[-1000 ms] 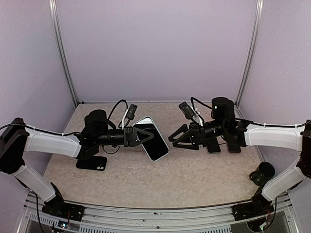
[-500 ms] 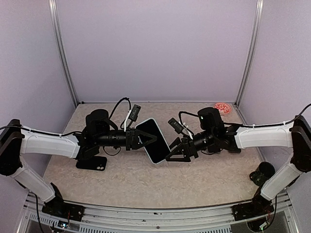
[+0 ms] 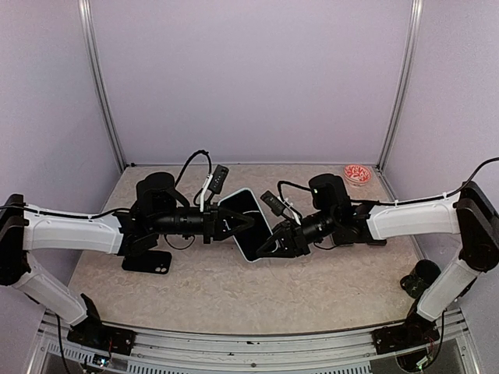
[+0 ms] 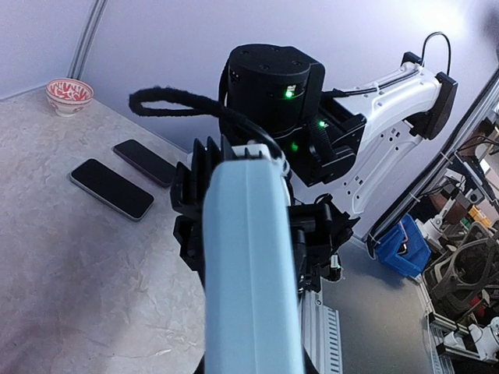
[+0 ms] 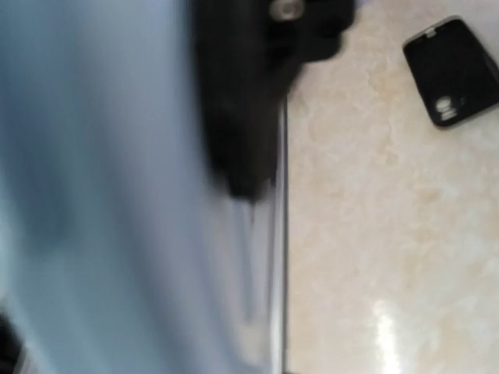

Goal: Put the phone into the phone case
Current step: Pass from the left arm to the right

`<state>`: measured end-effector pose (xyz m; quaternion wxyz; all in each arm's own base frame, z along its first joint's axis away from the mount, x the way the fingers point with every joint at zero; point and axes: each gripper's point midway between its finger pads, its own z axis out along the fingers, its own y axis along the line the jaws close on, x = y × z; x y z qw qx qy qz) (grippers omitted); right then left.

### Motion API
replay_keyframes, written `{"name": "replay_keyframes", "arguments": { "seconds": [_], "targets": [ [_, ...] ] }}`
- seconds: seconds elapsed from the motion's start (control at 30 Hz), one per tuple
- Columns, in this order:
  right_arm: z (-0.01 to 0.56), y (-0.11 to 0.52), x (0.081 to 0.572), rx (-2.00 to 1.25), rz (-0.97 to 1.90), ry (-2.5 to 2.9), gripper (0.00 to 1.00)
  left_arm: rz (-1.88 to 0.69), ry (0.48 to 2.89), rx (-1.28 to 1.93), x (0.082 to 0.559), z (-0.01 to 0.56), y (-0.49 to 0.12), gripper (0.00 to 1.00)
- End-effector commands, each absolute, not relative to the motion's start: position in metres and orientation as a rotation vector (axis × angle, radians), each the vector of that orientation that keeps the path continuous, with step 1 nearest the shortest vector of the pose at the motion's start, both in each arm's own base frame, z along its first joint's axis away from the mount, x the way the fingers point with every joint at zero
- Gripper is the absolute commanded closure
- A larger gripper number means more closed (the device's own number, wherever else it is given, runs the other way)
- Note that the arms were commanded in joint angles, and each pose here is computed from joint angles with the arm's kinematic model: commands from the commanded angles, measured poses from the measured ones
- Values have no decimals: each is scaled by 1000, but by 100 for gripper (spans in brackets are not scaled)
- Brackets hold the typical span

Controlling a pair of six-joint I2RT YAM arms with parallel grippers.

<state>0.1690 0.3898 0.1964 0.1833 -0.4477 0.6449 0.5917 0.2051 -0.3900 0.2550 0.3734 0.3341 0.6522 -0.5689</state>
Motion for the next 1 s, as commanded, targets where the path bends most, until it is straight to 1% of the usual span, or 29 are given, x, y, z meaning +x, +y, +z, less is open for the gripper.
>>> {"name": "replay_keyframes", "arguments": {
  "seconds": [0.0, 0.07, 0.2, 0.33, 0.4, 0.53, 0.63, 0.7, 0.87, 0.9, 0.97],
  "targets": [
    [205, 398, 169, -1257, 1716, 1798, 92, -1412, 1531, 882, 202, 296, -394, 100],
    [202, 399, 171, -1240, 1710, 1827, 100, -1381, 1533, 892, 201, 296, -396, 100],
    [198, 401, 174, -1212, 1714, 1857, 100, -1308, 1536, 922, 198, 297, -402, 100],
    [204, 401, 172, -1213, 1741, 1830, 100, -1302, 1546, 926, 197, 294, -404, 100],
    [209, 401, 172, -1215, 1736, 1815, 100, -1300, 1549, 921, 198, 293, -404, 98],
    [220, 399, 169, -1236, 1738, 1768, 100, -1306, 1541, 921, 196, 294, -402, 98],
    [230, 397, 168, -1241, 1722, 1728, 81, -1311, 1542, 924, 196, 293, -402, 100],
    [238, 396, 167, -1248, 1724, 1698, 77, -1315, 1540, 928, 195, 294, -402, 100],
    [249, 395, 164, -1260, 1739, 1651, 74, -1333, 1535, 936, 192, 295, -402, 100],
    [249, 395, 163, -1261, 1740, 1650, 74, -1334, 1537, 935, 192, 294, -402, 100],
    [248, 395, 163, -1263, 1744, 1647, 80, -1333, 1541, 925, 193, 293, -401, 100]
  ]
}}
